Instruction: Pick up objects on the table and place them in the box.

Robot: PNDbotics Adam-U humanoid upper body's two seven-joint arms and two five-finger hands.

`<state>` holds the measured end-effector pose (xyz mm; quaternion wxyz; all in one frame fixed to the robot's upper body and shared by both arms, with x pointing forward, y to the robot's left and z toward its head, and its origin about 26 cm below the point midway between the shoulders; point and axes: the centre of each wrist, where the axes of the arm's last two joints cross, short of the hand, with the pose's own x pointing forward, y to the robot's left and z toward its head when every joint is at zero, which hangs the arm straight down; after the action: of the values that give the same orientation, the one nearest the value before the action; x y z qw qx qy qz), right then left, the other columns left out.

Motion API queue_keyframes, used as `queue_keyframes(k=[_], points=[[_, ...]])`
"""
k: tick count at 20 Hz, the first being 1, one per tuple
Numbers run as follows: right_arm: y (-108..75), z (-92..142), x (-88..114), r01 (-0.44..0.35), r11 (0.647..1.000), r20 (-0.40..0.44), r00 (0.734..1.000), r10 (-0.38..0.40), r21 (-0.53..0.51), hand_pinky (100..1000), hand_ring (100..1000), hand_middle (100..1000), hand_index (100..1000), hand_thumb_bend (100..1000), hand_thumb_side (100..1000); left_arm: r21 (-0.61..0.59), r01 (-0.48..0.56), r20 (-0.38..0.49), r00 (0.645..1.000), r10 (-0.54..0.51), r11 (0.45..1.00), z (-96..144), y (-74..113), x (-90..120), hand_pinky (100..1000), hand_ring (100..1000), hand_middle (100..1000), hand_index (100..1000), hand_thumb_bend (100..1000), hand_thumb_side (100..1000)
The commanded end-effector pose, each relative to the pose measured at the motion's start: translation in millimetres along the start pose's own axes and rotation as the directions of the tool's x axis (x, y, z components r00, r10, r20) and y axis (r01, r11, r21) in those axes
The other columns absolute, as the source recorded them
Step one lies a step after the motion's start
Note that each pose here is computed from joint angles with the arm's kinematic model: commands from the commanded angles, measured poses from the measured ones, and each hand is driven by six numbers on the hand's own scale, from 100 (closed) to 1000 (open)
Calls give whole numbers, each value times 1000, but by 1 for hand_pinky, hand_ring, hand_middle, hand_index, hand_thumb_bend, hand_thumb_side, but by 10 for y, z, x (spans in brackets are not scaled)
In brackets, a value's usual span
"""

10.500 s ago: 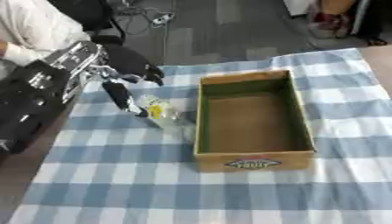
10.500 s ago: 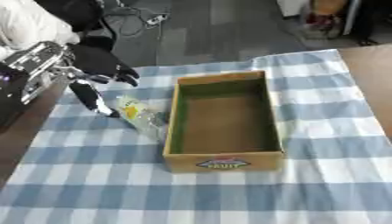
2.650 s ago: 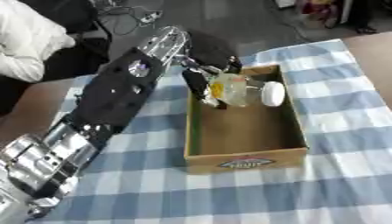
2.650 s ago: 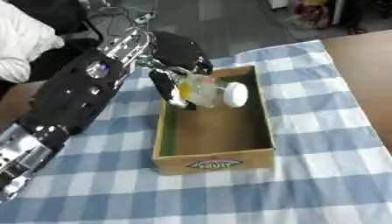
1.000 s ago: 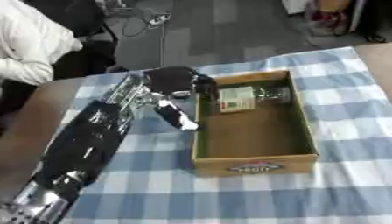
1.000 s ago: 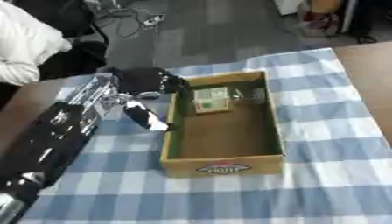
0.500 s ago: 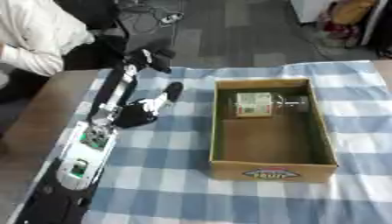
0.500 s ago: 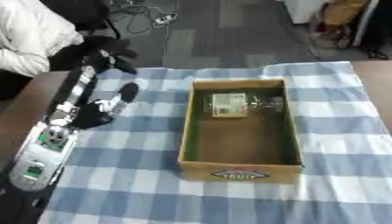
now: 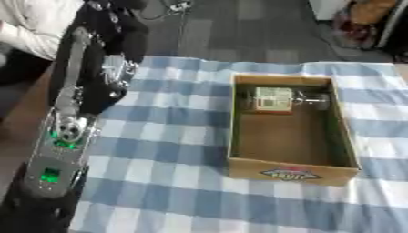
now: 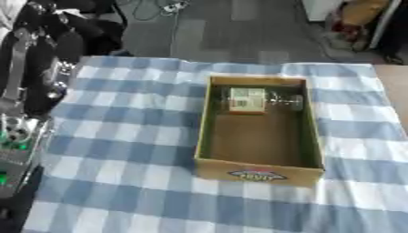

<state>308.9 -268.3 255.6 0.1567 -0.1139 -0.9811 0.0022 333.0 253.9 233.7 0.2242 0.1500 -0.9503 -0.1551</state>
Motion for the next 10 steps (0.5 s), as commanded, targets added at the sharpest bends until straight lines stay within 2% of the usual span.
queue_keyframes(k=[1,6,7,8,10], points=[[-20,-58,53,-9,999,27,1000,8,32,514,457,519,784,100,970,10,3,15,1000,-3,1000,-35,42,51,611,541,703,936,387,715],[3,-73,59,5,999,27,1000,-7,46,508,455,519,783,100,970,-3,-11,15,1000,11,1000,-31,29,69,616,546,715,933,388,716],[5,-76,60,7,999,27,1000,-8,49,508,455,519,783,100,970,-4,-17,22,1000,17,1000,-38,25,89,615,545,714,933,276,713],[7,-79,61,8,999,27,1000,-9,51,506,455,519,783,100,971,-7,-22,27,999,22,1000,-43,21,108,619,548,717,932,390,715],[11,-80,62,10,998,26,1000,-11,58,505,454,519,783,100,970,-13,-31,33,999,32,999,-46,11,139,619,547,717,932,388,719]])
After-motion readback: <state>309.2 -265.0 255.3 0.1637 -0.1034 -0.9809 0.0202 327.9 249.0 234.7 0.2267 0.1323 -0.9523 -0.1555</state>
